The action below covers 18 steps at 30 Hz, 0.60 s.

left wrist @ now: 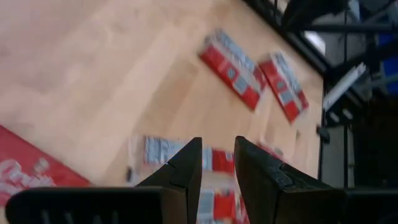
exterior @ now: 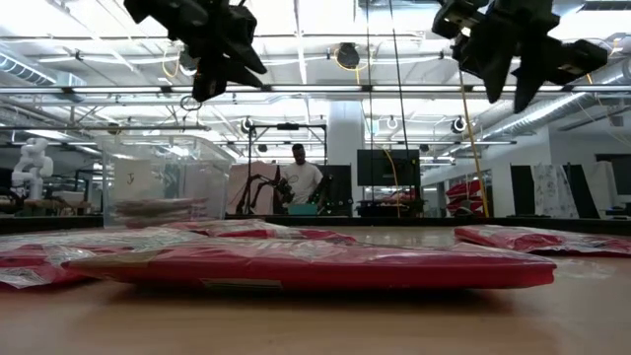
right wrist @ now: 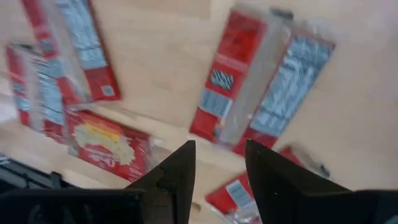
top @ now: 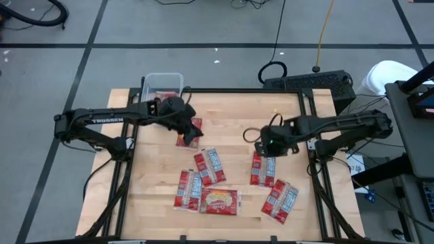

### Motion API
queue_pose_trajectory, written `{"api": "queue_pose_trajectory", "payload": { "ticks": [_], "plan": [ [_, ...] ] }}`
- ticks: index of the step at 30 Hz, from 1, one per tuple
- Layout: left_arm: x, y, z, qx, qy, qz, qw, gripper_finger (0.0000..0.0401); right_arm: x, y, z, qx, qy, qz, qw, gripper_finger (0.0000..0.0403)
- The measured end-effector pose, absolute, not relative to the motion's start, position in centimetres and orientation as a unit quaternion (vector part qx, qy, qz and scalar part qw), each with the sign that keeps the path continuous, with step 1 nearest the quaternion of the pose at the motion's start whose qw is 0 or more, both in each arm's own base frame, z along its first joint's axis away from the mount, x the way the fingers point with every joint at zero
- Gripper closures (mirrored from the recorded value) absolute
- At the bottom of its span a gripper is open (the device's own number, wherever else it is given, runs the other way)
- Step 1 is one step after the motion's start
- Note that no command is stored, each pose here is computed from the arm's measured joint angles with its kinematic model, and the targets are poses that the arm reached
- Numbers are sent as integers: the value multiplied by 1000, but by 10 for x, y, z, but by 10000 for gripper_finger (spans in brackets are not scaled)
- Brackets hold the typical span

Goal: Sort popcorn bags into baskets
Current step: Put the red popcorn bag into the transparent container

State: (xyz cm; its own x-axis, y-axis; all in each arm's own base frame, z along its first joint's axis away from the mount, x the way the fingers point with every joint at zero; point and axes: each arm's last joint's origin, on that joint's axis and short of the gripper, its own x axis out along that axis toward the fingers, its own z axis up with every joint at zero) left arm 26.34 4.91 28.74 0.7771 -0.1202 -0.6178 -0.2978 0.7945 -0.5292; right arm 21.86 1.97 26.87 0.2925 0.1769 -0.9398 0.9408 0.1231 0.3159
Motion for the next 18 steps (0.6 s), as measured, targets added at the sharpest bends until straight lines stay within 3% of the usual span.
{"api": "queue_pose_trajectory", "payload": {
  "ticks": [10, 18],
  "plan": [
    [263, 13, 282, -285, 380, 18, 880, 304, 228, 41, 252, 551, 535, -341, 542, 262],
    [260, -1, 279, -277, 405, 19, 871, 304, 214, 50, 221, 520, 566, -367, 524, 161]
  ]
}}
